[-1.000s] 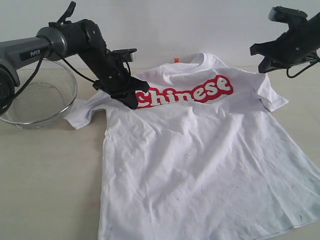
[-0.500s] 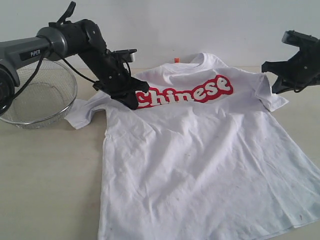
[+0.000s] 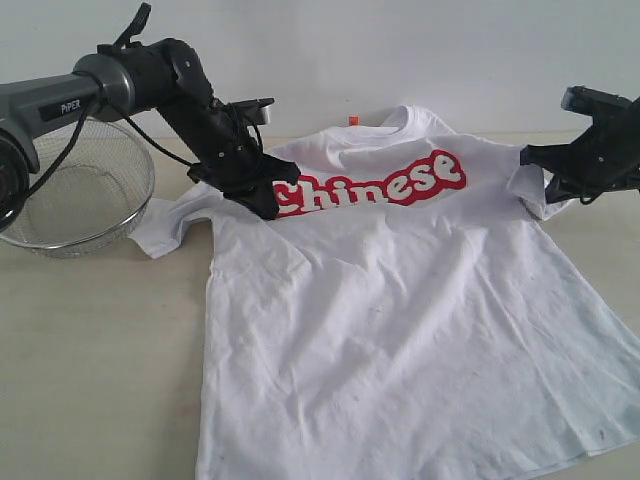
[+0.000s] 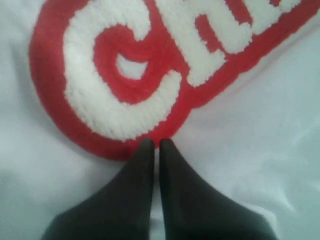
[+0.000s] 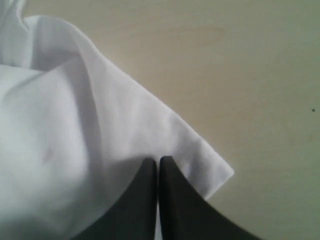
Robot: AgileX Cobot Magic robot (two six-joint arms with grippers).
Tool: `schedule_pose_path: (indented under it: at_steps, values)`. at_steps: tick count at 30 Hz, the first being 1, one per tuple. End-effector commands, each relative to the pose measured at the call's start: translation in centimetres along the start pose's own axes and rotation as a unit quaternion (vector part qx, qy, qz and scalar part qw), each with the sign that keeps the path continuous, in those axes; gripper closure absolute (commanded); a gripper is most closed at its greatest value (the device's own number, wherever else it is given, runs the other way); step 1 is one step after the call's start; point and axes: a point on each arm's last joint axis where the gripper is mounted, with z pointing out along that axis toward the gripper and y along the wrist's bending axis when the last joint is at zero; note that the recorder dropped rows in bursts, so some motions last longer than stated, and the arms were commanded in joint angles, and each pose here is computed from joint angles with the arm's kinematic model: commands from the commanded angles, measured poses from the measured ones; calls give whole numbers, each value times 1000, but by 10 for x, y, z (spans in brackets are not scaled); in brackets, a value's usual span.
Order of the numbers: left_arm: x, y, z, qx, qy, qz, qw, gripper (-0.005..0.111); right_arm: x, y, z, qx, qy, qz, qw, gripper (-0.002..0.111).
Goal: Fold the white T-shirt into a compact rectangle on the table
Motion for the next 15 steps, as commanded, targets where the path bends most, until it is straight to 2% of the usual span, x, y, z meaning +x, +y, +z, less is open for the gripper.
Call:
schedule_pose_path:
  at_steps: [1, 10, 15]
  values:
    - [-1, -3, -5, 10, -3, 4, 1000, 102, 3, -7, 12, 14, -6, 0, 1000, 108]
    - [-1, -3, -5, 11, -2, 12, 1000, 102, -13, -15, 9, 63, -41, -14, 997, 108]
    - [-1, -4, -5, 13, 2, 12, 1000, 102, -25, -20, 8, 67, -53, -8, 996, 108]
